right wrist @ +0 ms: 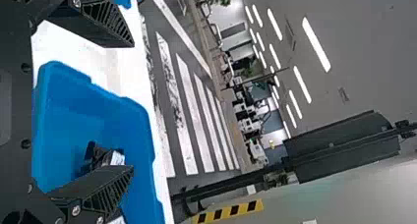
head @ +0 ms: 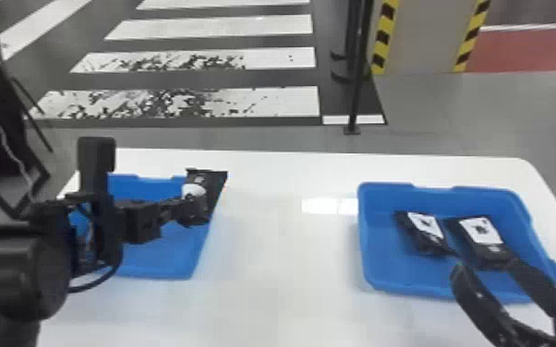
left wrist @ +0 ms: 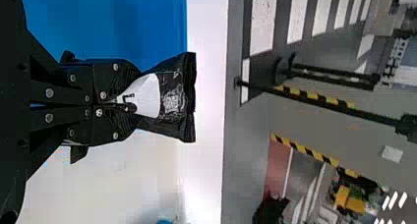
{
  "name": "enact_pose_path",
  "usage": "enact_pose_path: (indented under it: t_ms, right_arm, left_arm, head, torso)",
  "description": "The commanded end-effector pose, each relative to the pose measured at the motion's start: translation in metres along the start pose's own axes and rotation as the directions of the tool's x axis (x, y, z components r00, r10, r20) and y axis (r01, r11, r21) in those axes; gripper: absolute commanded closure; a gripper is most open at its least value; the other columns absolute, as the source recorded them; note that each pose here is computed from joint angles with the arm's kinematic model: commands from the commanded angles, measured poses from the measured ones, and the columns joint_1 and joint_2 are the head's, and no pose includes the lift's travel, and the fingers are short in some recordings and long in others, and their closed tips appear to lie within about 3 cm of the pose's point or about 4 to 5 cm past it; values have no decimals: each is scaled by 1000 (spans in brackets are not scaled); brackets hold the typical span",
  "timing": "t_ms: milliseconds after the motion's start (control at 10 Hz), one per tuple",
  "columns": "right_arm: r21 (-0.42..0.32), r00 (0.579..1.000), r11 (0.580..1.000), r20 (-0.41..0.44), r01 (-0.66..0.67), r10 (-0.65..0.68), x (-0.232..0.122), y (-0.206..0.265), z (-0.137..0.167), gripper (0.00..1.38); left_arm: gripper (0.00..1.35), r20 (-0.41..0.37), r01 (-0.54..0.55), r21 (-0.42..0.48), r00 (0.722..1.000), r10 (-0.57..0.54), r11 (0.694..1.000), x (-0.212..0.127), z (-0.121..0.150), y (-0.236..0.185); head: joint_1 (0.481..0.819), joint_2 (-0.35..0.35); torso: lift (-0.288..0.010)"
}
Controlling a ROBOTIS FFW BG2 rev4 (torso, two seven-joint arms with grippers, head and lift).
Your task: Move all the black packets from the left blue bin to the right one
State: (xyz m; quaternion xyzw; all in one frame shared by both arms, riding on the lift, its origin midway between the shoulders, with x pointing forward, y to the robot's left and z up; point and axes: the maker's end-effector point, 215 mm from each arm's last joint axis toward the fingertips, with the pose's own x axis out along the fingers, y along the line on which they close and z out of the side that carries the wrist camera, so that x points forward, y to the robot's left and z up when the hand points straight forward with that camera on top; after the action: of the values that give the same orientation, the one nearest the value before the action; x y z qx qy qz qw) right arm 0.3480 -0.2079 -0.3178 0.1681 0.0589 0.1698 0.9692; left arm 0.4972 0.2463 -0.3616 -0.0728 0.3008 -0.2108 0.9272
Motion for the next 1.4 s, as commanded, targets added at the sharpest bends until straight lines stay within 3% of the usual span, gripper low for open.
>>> enact_pose_path:
  t_ms: [0,200,600,1100,1300]
  right_arm:
    - [35,997,997,36,-73,71,14,28,13,148]
    - [88,983,980,52,-178,174,33,61,20,148]
    - [75,969,969,89,-237,231,83,58,26,148]
    - [82,960,960,104,-268,260,123,56,23,137]
    - [83,951,952,125,-295,284,129,67,29,209]
  left_arm:
    - [1204,28,123,28,992,-124,992,15,6,-54]
    - [1204,32,258,71,965,-261,964,31,13,-118]
    - [1204,16,466,131,881,-472,875,39,23,-218]
    - [1204,-18,588,143,806,-592,796,35,15,-280]
    - [1205,-26,594,146,802,-597,791,35,14,-284]
  head:
    - [695,51]
    - [695,12]
    - [695,-78]
    - [695,-173]
    - [695,-180]
  torso:
    - [-150]
    - [-150]
    - [-150]
    - [-150]
    - [-150]
